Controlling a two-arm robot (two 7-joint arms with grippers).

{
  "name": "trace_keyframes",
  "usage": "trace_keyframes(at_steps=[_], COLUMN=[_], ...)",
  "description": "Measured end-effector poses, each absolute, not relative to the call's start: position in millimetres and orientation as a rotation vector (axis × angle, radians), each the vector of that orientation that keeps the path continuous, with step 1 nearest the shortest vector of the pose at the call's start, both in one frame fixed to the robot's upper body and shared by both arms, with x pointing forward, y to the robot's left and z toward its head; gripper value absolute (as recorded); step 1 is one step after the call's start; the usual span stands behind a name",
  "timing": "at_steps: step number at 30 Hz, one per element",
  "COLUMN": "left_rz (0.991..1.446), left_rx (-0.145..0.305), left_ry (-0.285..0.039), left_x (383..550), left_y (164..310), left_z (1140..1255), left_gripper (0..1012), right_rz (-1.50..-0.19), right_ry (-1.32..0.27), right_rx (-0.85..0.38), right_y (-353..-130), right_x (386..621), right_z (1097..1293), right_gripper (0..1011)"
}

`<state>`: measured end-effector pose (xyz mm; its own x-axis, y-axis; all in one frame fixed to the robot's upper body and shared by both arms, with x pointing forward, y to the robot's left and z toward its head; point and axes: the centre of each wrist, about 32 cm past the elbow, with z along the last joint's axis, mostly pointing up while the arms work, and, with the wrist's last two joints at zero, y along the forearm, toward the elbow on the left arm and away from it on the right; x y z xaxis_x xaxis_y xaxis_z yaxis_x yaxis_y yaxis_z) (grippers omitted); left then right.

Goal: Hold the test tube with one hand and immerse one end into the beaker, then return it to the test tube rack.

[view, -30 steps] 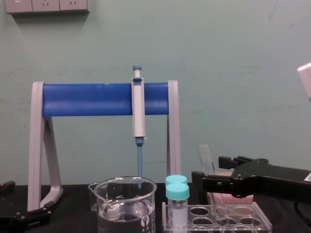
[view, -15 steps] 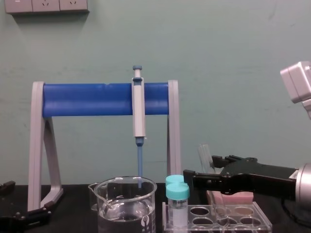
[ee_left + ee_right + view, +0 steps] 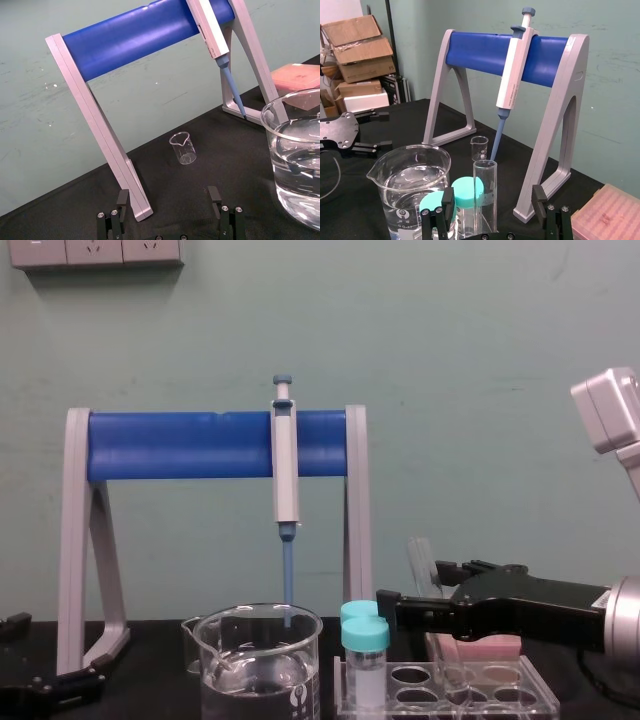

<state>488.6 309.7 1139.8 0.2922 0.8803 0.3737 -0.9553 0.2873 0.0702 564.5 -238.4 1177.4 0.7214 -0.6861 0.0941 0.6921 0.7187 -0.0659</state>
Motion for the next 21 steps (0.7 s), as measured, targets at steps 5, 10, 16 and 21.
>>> trace_keyframes(at_steps=[5, 10, 16, 21], left_rz=[1.248, 1.248, 1.248, 1.248], left_rx=[0.304, 0.304, 0.304, 0.304], left_ry=[-0.285, -0.285, -0.285, -0.285], left_x=[488.6, 488.6, 488.6, 488.6], left_y=[309.7, 309.7, 309.7, 309.7], left_z=[1139.8, 1139.8, 1139.8, 1139.8], left_gripper=[1000, 1000, 1000, 1000], right_rz=[-0.763, -0.763, -0.764, -0.764], right_ry=[-0.064, -0.064, -0.063, -0.063], right_rx=[-0.097, -0.096, -0.096, -0.095], right_y=[-238.5, -238.8, -239.0, -239.0], right_x=[564.5, 564.5, 564.4, 564.4], right_z=[1177.6, 1177.6, 1177.5, 1177.5], right_gripper=[931, 804, 611, 479])
